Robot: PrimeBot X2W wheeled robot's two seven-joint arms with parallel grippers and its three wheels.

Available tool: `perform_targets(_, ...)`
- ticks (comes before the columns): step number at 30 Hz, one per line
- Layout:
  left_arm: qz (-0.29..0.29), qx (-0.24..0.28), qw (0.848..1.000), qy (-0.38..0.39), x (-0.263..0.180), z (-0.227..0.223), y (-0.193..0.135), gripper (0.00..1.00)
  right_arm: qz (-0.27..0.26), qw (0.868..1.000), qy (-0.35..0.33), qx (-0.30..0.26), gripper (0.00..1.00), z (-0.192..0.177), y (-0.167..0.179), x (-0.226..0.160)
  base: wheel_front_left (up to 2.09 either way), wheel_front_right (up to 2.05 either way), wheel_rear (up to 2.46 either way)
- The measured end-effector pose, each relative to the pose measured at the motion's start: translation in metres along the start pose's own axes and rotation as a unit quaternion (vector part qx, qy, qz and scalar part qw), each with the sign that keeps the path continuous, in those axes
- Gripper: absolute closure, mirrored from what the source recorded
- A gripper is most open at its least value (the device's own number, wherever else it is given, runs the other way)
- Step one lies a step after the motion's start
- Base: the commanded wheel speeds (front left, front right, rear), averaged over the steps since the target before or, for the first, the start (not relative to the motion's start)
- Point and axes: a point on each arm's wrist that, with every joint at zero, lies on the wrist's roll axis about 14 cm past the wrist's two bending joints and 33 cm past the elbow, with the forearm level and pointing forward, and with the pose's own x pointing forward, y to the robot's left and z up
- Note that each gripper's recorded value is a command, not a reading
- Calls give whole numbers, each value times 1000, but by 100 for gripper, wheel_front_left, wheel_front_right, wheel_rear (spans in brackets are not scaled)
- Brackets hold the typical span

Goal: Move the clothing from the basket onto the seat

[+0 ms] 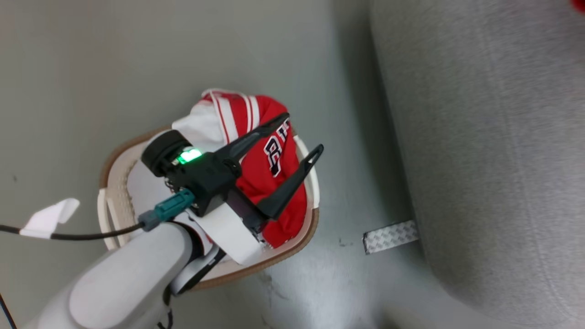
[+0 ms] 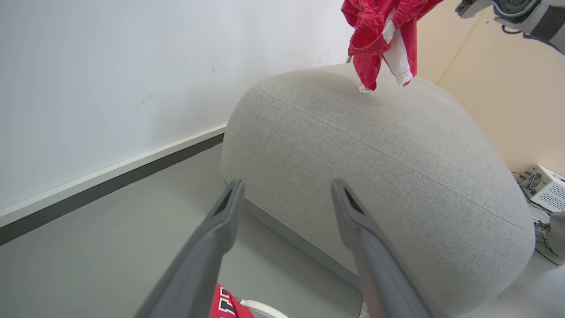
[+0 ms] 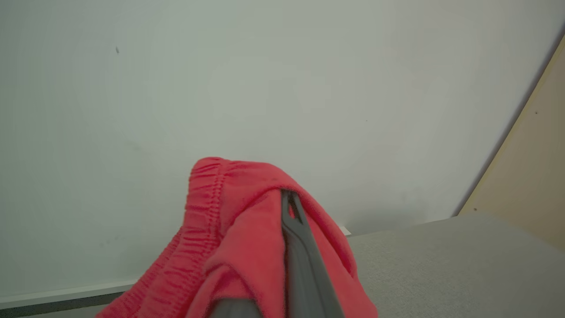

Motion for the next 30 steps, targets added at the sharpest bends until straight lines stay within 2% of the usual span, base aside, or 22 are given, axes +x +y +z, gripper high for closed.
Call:
perform_targets(5, 17, -14, 1000, 14, -9, -20, 16, 0, -22, 997, 61, -30, 100, -42, -13, 14, 0, 0, 0)
perform_targets(9, 31, -21, 999, 21, -15, -32, 26, 0, -31, 988, 139, -66, 100, -89, -21, 12, 0, 0, 0)
perform_targets(12, 40, -22, 999, 26, -20, -38, 33, 0, -29, 973, 208, -94, 100, -126, -22, 3, 0, 0, 0)
perform_targets(16, 45, -21, 998, 27, -22, -40, 36, 0, -28, 956, 272, -110, 100, -156, -24, -9, 0, 0, 0)
perform_targets(17, 46, -20, 998, 26, -22, -39, 37, 0, -27, 953, 282, -111, 96, -160, -23, -11, 0, 0, 0)
perform_targets(18, 47, -20, 998, 25, -22, -38, 37, 0, -25, 950, 290, -113, 79, -162, -23, -13, 0, 0, 0)
perform_targets(19, 47, -20, 998, 25, -22, -37, 37, 0, -23, 948, 295, -114, 32, -164, -22, -15, 0, 0, 0)
perform_targets(20, 48, -19, 998, 25, -22, -37, 38, 0, -21, 947, 298, -114, 0, -165, -21, -16, 0, 0, 0)
perform_targets(30, 50, -5, 999, 11, -19, -13, 29, 0, -10, 939, 324, -118, 0, -150, -30, -33, 0, 0, 0)
